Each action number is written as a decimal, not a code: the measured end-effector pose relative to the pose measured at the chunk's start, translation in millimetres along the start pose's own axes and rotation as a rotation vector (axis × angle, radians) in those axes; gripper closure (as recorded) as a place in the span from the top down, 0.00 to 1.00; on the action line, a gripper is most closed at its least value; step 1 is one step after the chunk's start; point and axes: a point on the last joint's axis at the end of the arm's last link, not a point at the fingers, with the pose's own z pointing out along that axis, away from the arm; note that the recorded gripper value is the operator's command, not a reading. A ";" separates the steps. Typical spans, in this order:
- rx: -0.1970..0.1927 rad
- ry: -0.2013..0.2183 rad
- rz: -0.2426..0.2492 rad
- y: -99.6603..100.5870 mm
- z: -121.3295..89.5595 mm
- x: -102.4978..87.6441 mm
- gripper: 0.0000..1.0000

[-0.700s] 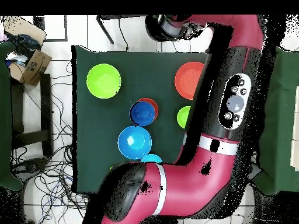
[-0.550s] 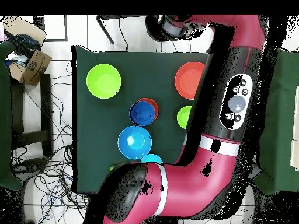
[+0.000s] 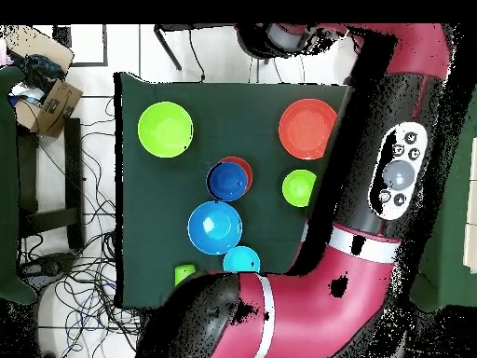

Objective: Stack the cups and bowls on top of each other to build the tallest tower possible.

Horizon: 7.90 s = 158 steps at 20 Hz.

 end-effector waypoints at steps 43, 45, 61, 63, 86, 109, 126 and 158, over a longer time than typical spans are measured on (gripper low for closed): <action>0.015 -0.022 -0.011 -35.4 83.8 16.8 1.00; 0.016 -0.020 -0.010 -36.3 85.4 16.8 1.00; 0.017 -0.019 -0.010 -37.1 86.8 17.0 1.00; 0.017 -0.019 -0.010 -37.1 86.8 17.0 1.00; 0.011 -0.033 -0.017 -25.5 90.3 14.4 1.00; 0.041 -0.025 -0.040 110.1 106.0 59.4 1.00; 0.156 0.013 0.006 134.0 178.3 102.0 1.00; 0.123 0.155 0.027 139.7 209.7 135.6 1.00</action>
